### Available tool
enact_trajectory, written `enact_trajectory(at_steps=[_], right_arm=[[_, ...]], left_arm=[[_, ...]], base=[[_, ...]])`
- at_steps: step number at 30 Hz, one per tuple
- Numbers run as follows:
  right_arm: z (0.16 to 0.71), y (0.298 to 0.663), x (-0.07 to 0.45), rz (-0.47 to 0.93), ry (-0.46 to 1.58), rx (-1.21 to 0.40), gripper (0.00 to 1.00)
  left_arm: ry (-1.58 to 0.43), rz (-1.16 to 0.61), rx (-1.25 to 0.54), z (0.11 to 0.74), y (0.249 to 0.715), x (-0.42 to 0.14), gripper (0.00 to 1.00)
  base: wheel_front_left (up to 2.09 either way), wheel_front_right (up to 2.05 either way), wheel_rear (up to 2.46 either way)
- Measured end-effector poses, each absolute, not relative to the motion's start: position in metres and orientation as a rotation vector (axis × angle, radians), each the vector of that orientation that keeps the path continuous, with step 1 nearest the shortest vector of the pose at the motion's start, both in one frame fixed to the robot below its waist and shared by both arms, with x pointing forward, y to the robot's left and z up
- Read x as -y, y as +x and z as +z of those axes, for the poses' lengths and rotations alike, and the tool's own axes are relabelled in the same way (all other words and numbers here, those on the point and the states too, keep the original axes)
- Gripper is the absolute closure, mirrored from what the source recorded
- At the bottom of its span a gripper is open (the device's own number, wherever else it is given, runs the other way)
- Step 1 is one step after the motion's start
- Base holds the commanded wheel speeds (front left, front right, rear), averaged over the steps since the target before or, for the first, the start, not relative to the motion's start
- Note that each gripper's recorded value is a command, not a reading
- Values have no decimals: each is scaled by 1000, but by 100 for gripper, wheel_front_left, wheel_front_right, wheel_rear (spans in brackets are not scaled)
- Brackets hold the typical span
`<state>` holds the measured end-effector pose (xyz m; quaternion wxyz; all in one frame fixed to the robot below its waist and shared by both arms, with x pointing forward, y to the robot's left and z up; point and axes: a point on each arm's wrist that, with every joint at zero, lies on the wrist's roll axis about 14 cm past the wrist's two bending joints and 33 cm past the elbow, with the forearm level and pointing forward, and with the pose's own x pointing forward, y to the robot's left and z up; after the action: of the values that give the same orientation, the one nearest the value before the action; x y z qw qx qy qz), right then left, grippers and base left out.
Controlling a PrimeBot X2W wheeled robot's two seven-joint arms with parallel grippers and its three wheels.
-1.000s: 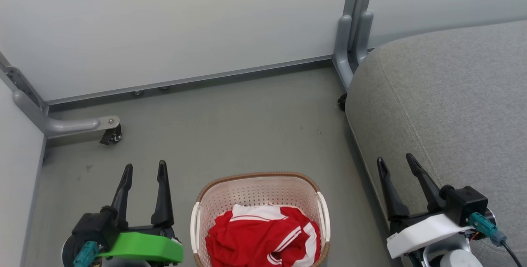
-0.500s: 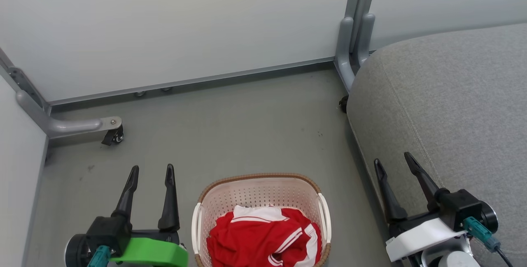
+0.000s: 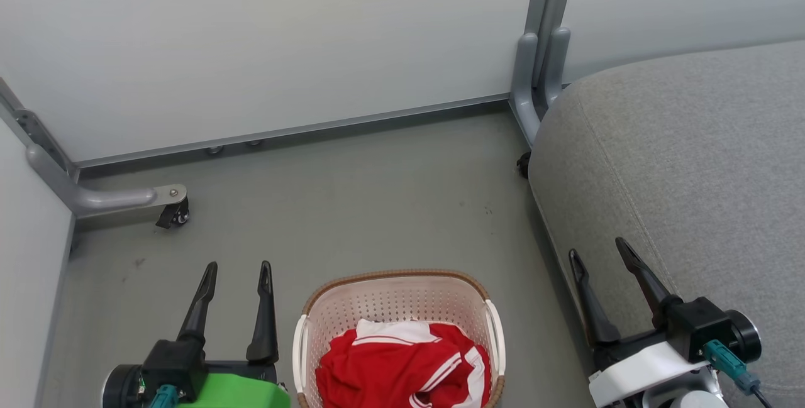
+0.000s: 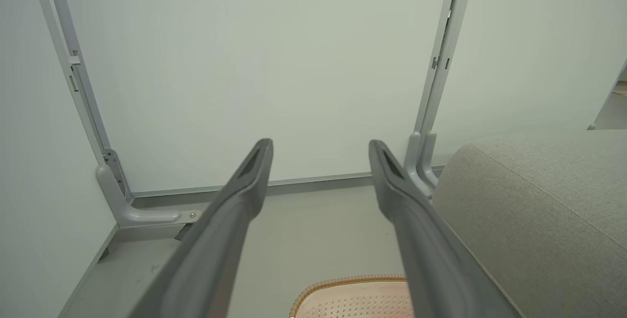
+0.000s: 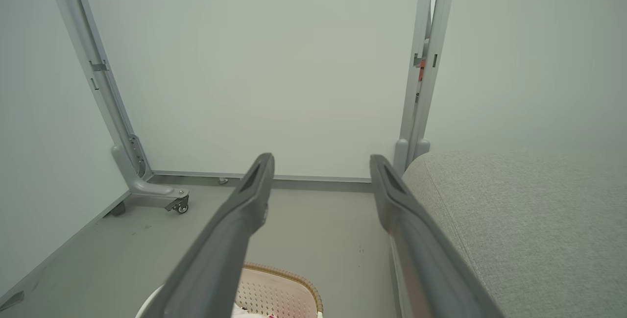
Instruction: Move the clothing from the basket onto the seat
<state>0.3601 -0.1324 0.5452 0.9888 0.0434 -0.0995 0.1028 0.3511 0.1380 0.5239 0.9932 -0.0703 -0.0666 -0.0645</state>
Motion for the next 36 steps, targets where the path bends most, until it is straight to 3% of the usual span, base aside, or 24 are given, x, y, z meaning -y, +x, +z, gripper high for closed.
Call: enact_trajectory(at_steps=[24,36], right_arm=[[526,362,136,192,108,141,0],[499,423,133,196,115,85,0]], left_arm=[[-143,-170,39,494,352,-126,0],[-98,-302,-103,442,410,-93,0]], base=[[0,0,0],[0,0,0]])
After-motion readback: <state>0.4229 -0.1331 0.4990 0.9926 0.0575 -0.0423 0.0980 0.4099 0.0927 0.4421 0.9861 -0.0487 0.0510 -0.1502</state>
